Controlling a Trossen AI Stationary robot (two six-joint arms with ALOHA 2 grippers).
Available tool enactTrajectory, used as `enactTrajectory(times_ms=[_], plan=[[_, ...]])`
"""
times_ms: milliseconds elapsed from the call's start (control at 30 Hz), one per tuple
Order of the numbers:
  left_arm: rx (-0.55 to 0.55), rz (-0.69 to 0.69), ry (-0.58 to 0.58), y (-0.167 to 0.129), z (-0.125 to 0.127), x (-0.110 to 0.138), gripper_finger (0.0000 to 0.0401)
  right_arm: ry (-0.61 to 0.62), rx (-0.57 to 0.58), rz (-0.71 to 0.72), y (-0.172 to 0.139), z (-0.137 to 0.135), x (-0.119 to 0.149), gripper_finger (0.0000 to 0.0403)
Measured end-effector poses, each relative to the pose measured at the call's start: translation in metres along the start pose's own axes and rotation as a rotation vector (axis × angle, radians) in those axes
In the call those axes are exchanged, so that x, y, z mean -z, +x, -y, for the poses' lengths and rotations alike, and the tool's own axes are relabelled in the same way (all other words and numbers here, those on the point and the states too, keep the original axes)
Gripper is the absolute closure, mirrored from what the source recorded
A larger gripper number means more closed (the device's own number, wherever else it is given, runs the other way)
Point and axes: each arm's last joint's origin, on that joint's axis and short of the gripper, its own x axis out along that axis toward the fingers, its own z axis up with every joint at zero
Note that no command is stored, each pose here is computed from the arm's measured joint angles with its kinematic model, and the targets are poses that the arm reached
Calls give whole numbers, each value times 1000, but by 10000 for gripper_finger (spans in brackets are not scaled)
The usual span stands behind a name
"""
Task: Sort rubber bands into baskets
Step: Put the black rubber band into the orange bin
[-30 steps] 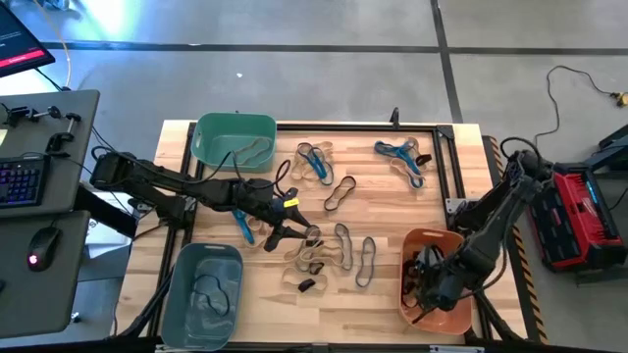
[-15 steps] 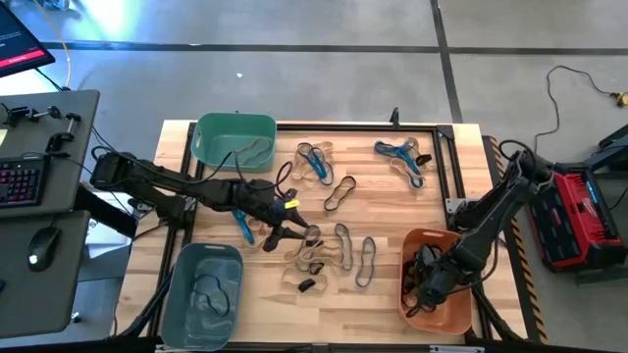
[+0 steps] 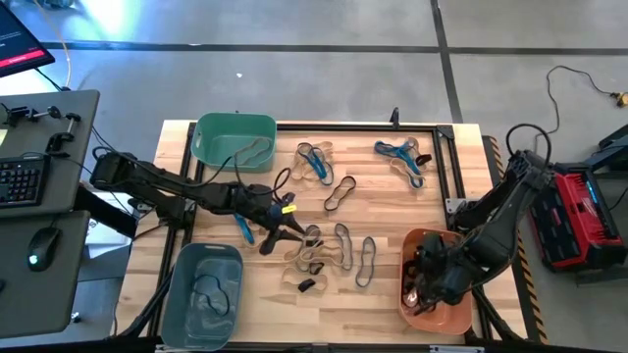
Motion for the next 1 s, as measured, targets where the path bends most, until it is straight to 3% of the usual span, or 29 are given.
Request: enactTrajectory(times_ms=[167,300,633,800,1000], plan=[[2,34,-7,0,1,12,364,-64,-53,230,-8,-7,-23,247],[4,79,-15,-1,1,18,395,-139,-82,334,5,-14,-51,261],[-16,149,-3,-4,-2,20,400,-358,-361,542,68,-25,-124,274],[-22,163,-3,-4,-3,19,400,-432,-356,578,111,-23,-146,274],[-25,147,-7,-4,-4,21,400,-456,-247,527,155,-28,-166,263]])
